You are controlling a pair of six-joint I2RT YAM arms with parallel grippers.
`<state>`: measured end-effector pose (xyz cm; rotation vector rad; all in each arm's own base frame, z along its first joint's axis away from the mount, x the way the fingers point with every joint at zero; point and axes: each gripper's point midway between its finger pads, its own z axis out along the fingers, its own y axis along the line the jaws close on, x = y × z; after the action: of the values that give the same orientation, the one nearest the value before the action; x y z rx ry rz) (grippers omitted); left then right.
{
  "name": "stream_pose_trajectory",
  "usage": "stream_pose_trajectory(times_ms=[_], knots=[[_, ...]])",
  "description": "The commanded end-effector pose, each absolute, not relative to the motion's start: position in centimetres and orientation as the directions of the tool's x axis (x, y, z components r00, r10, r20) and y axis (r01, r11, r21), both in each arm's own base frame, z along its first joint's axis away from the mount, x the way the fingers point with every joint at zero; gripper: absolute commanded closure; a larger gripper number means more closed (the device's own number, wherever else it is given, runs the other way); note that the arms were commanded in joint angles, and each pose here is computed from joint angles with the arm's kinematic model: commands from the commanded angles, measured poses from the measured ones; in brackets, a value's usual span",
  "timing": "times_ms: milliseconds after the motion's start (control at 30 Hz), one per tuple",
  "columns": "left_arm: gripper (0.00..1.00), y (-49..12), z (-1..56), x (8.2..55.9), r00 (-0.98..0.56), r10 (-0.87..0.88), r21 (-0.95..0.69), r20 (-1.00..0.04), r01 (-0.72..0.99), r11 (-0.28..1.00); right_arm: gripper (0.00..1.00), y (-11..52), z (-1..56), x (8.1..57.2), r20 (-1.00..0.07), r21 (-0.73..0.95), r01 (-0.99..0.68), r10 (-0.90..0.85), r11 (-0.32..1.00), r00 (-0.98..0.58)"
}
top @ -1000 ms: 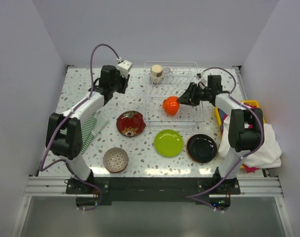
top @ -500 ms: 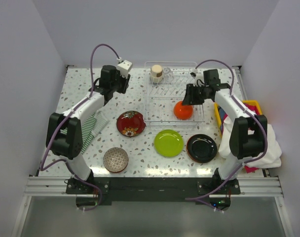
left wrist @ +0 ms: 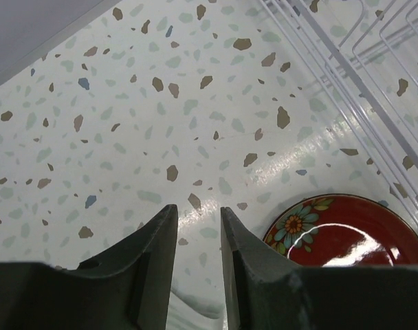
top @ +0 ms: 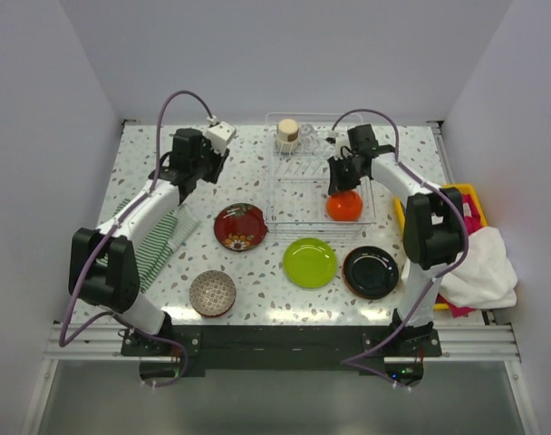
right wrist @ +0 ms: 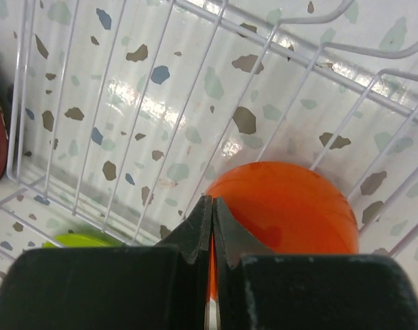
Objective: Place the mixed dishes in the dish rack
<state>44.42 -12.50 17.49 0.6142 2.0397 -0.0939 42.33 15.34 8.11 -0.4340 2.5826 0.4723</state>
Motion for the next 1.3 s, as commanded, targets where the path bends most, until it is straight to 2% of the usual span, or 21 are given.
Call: stream_pose_trajectory(times_ms=[0,100,167,200,233,267,367,400,500,600,700,733,800,900,1067,1267], knots=[[0.63,-11.8,16.9,43.6,-0.405,0.446,0.217,-0.798,0.497,0.840,1.00,13.5,10.7,41.9,-0.524,0.150,-0.408,-0.277,0.900,-0.805],[0.59,-12.2,15.2,43.0,-0.467,0.459,0.162,-0.756,0.545,0.822,1.00,14.1,12.3,40.8,-0.546,0.189,-0.419,-0.259,0.888,-0.797],[0.56,-12.5,14.2,41.8,-0.517,0.475,0.108,-0.712,0.588,0.802,0.89,15.7,14.0,40.4,-0.599,0.257,-0.460,-0.234,0.850,-0.766],[0.55,-12.4,12.9,41.3,-0.552,0.487,0.081,-0.676,0.602,0.795,0.81,16.3,15.0,40.4,-0.629,0.269,-0.484,-0.229,0.833,-0.743],[0.55,-12.5,13.1,41.2,-0.565,0.494,0.066,-0.661,0.612,0.788,0.68,17.3,17.1,40.3,-0.682,0.265,-0.522,-0.226,0.811,-0.696],[0.55,-12.0,12.3,39.7,-0.608,0.506,0.015,-0.612,0.631,0.776,0.62,18.2,18.3,39.9,-0.709,0.272,-0.568,-0.238,0.777,-0.664],[0.55,-9.6,12.5,38.4,-0.668,0.462,-0.049,-0.584,0.597,0.801,0.51,20.6,22.5,37.8,-0.795,0.212,-0.709,-0.304,0.673,-0.526],[0.55,-8.6,13.2,38.1,-0.674,0.438,-0.049,-0.594,0.574,0.817,0.50,21.6,23.5,36.6,-0.814,0.209,-0.758,-0.319,0.618,-0.485],[0.55,-4.8,12.3,36.6,-0.753,0.371,-0.093,-0.544,0.493,0.865,0.47,25.4,25.3,32.1,-0.862,0.108,-0.906,-0.415,0.409,-0.290],[0.54,-1.6,10.5,35.6,-0.825,0.299,-0.122,-0.480,0.401,0.908,0.47,30.8,24.5,26.2,-0.845,0.031,-0.988,-0.524,0.152,-0.107],[0.55,-0.6,9.1,35.1,-0.872,0.209,-0.172,-0.443,0.312,0.935,0.46,33.7,22.8,23.0,-0.803,-0.027,-0.999,-0.596,-0.023,0.035],[0.55,-0.6,8.9,35.1,-0.873,0.193,-0.178,-0.448,0.299,0.937,0.46,35.1,22.0,20.6,-0.772,-0.051,-0.993,-0.626,-0.107,0.107],[0.55,-0.7,9.2,35.6,-0.862,0.135,-0.182,-0.489,0.252,0.951,0.46,37.1,20.3,17.7,-0.728,-0.115,-0.960,-0.637,-0.254,0.255],[0.55,-1.1,10.1,36.3,-0.832,0.080,-0.196,-0.550,0.222,0.955,0.46,38.9,18.4,14.6,-0.676,-0.174,-0.900,-0.616,-0.400,0.404],[0.55,0.4,11.9,36.1,-0.787,0.121,-0.090,-0.605,0.218,0.972,0.46,41.2,15.8,10.8,-0.634,-0.183,-0.826,-0.578,-0.533,0.514],[0.55,0.0,11.8,35.0,-0.787,0.101,-0.105,-0.609,0.207,0.973,0.48,43.7,13.4,8.3,-0.622,-0.158,-0.775,-0.548,-0.612,0.559]])
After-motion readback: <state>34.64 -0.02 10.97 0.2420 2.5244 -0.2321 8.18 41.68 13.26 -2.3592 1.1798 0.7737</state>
